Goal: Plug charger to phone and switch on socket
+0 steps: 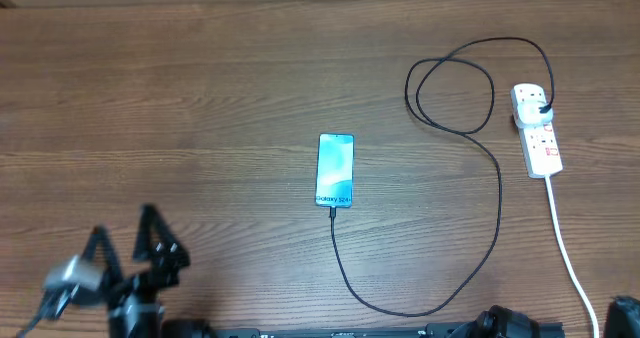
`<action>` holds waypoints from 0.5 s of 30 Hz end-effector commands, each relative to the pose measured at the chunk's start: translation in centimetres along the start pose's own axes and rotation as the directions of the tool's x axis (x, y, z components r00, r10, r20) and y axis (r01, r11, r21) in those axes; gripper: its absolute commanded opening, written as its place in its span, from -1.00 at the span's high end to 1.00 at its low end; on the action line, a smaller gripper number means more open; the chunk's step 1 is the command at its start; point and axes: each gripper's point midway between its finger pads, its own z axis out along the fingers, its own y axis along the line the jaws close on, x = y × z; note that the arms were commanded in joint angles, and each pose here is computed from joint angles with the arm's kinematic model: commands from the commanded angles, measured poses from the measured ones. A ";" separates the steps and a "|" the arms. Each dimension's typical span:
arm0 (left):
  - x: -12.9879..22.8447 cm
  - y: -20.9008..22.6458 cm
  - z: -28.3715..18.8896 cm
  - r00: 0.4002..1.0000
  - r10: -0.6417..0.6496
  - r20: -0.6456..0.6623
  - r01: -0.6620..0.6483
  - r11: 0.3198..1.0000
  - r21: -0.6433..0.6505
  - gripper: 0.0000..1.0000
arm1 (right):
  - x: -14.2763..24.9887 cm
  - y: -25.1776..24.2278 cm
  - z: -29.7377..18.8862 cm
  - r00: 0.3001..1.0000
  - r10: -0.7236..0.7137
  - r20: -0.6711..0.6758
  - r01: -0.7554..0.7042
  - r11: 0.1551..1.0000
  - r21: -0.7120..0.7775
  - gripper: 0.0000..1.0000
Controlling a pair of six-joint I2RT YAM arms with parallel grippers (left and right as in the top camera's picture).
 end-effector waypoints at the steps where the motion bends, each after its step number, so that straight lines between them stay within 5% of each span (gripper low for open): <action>1: 4.0 1.3 3.1 1.000 -0.001 -0.031 0.001 1.000 0.015 -0.99 | -0.8 0.4 -1.2 0.999 -0.028 0.045 0.027 0.999 0.030 0.92; 15: 11.5 5.0 7.5 1.000 -0.011 0.010 0.010 0.999 0.047 -0.99 | -2.7 2.1 -4.7 0.984 -0.091 0.156 0.076 0.992 0.101 0.92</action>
